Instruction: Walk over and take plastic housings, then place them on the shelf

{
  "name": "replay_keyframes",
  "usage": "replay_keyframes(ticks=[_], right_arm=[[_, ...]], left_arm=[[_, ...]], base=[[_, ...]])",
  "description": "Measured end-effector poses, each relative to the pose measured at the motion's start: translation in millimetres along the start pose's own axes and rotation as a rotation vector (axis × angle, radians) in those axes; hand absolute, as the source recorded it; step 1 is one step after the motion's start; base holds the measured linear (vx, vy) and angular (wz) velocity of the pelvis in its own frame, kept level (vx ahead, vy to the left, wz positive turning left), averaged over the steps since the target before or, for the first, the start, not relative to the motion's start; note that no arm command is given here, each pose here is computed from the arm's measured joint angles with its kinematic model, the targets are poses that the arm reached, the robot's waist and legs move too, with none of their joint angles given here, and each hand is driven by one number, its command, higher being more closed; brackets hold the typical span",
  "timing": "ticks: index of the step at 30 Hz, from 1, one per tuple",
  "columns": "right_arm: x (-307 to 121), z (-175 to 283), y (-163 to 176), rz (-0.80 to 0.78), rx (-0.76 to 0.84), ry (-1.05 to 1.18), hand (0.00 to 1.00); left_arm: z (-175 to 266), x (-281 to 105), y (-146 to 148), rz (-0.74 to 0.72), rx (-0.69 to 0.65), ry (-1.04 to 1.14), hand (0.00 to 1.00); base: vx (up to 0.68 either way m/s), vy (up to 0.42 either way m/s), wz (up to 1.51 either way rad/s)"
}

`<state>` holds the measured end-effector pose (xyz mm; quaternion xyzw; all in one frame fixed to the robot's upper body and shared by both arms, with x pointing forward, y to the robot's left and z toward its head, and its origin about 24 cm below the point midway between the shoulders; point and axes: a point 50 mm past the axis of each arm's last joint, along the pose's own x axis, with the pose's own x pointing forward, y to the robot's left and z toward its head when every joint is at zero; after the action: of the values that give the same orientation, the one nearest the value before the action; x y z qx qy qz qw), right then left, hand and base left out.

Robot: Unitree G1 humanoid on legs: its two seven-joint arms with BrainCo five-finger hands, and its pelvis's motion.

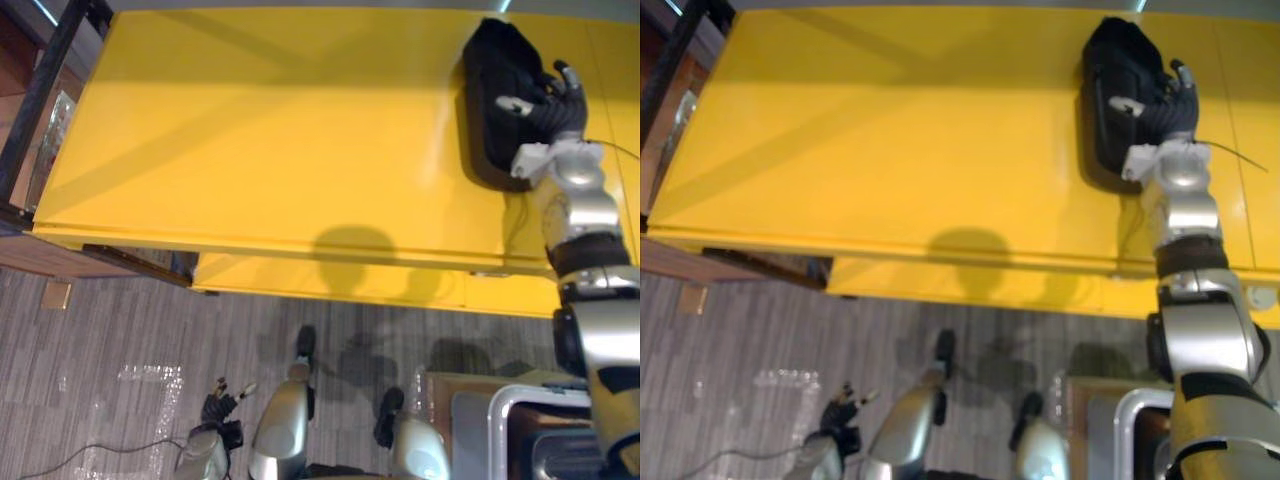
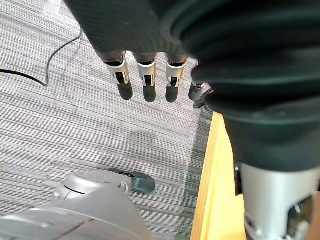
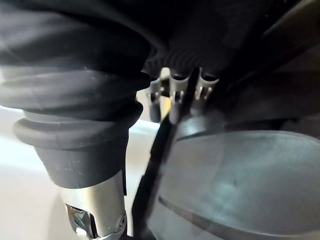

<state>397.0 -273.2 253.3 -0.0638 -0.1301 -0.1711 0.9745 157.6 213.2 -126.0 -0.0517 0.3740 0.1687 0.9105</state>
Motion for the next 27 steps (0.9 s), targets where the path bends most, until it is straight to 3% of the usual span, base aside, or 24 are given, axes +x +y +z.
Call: replay_keyframes(ticks=[14,27], right_arm=[[1,2,-8,-0.059,-0.096,-0.007,0.0],[2,1,-52,-0.228,-0.145,0.059,0.0]], left_arm=[[0,0,1,0.002,-0.001,-0.001,0.0],[2,0,8,0.021,0.008,-0.006,0.0]], base=[[0.0,0.0,0.0],[0.0,0.0,-0.01]])
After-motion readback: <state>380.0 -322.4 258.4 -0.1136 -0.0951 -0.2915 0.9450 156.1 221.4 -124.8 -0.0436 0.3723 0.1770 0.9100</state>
